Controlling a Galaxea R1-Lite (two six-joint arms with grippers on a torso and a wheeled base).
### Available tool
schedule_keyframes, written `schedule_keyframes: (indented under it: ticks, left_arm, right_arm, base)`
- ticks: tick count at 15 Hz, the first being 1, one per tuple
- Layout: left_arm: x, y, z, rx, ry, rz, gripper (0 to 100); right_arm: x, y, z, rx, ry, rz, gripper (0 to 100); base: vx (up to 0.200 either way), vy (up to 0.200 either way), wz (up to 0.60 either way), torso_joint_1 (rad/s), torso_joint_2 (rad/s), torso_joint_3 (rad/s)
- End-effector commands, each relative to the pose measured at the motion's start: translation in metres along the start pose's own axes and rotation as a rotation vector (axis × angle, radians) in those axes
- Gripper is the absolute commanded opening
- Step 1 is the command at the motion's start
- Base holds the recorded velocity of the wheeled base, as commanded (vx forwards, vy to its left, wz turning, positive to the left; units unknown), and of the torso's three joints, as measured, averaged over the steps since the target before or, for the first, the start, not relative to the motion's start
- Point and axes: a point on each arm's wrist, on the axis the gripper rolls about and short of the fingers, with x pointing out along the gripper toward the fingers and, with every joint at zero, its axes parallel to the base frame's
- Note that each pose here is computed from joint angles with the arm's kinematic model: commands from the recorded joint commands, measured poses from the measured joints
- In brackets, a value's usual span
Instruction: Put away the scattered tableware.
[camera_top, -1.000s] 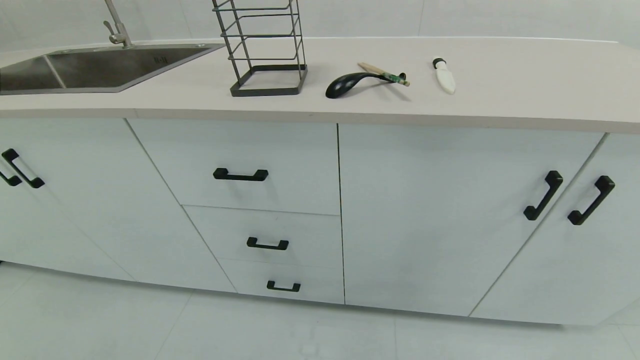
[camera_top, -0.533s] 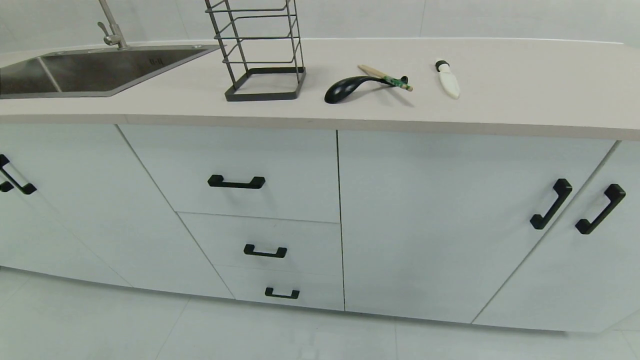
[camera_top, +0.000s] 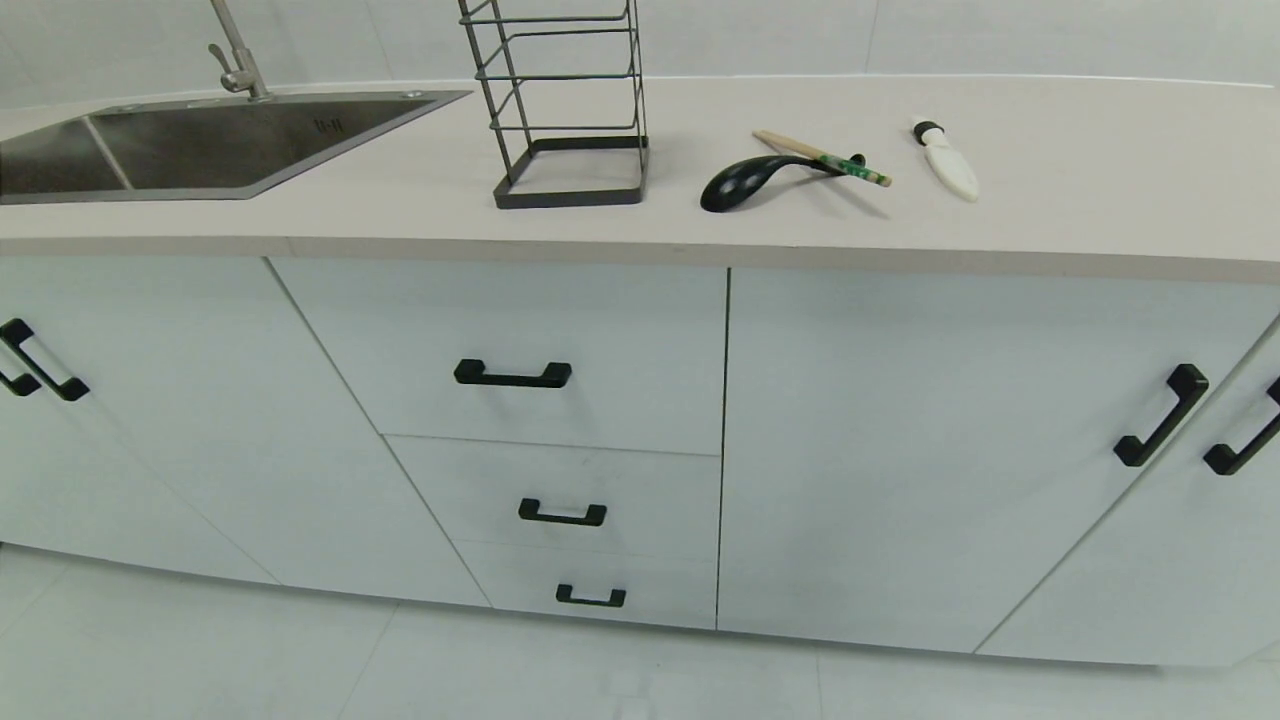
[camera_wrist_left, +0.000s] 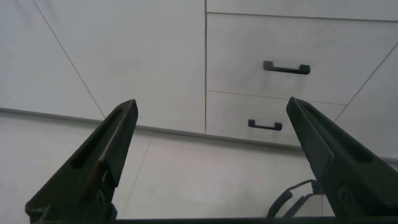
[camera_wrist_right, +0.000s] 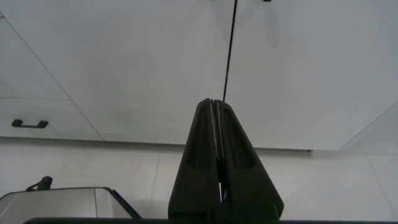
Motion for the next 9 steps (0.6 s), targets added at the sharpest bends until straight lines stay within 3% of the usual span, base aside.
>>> schedule_keyframes:
  ticks: [1, 4, 5, 7, 8, 9]
  left_arm:
    - [0.000, 0.000, 0.000, 0.000, 0.000, -0.001, 100]
    - [0.000, 0.000, 0.000, -0.001, 0.000, -0.001, 100]
    - [0.000, 0.000, 0.000, -0.016, 0.000, -0.001, 100]
    - [0.000, 0.000, 0.000, -0.010, 0.000, -0.001, 100]
    - [0.000, 0.000, 0.001, 0.014, -0.014, -0.010, 100]
    - [-0.001, -0.001, 0.015, 0.079, -0.144, -0.034, 100]
  right_arm:
    - [0.000, 0.000, 0.000, 0.000, 0.001, -0.001, 0]
    - [0.000, 0.000, 0.000, 0.005, -0.002, -0.001, 0]
    - [-0.001, 0.000, 0.000, 0.004, -0.008, 0.006, 0]
    - [-0.005, -0.001, -0.002, 0.003, -0.072, 0.035, 0]
    - [-0.005, -0.001, -0.002, 0.006, -0.072, 0.032, 0]
    - [-0.005, -0.001, -0.002, 0.001, -0.072, 0.040, 0]
  base:
    - [0.000, 0.000, 0.00, 0.000, 0.00, 0.000]
    - [0.000, 0.000, 0.00, 0.000, 0.00, 0.000]
    - [0.000, 0.000, 0.00, 0.000, 0.00, 0.000]
    - [0.000, 0.000, 0.00, 0.000, 0.00, 0.000]
    - [0.000, 0.000, 0.00, 0.000, 0.00, 0.000]
    - [0.000, 0.000, 0.00, 0.000, 0.00, 0.000]
